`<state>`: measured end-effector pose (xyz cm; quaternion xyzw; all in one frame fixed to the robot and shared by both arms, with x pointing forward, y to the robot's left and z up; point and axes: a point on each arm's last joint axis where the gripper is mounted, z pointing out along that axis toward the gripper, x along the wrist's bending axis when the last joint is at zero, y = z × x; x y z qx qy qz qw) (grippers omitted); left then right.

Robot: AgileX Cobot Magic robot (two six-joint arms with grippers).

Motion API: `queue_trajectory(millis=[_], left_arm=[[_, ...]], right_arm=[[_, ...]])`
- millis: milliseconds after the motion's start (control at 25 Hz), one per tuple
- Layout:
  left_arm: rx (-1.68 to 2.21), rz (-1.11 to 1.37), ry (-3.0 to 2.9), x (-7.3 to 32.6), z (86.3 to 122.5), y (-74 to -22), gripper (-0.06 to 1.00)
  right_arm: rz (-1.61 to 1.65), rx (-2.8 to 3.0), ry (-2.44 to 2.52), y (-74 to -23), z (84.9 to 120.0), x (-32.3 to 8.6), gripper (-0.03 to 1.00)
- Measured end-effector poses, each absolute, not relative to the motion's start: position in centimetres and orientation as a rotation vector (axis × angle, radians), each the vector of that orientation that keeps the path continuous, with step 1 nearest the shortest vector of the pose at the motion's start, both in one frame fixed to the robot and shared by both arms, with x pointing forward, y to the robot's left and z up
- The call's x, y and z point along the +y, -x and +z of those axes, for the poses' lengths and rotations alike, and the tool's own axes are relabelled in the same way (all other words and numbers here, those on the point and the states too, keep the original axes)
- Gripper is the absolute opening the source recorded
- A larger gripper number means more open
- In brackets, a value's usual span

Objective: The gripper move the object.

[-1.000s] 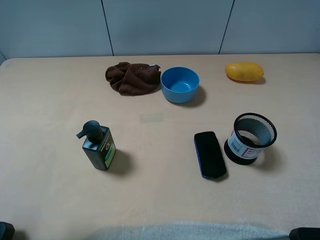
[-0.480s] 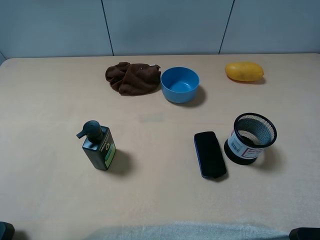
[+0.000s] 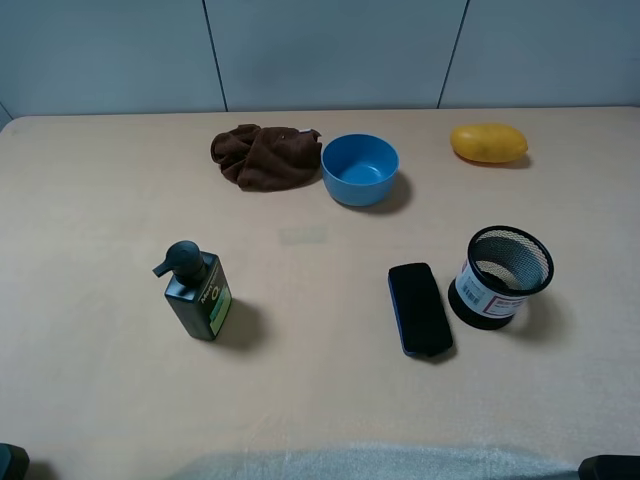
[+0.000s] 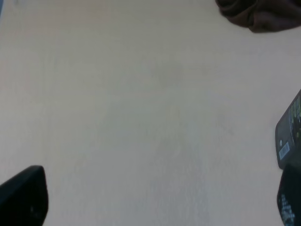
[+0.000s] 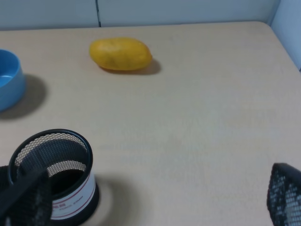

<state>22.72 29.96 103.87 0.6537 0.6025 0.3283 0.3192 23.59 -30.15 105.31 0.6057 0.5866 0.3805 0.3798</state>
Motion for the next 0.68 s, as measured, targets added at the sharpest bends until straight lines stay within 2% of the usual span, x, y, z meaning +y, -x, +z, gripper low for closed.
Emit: queue_trajectory(millis=[680], left_arm=[[1.584, 0.863, -1.719, 29.96, 103.87, -22.72, 0.99]], right_arm=[[0.971, 1.499, -1.548, -23.59, 105.30, -30.15, 0.69]])
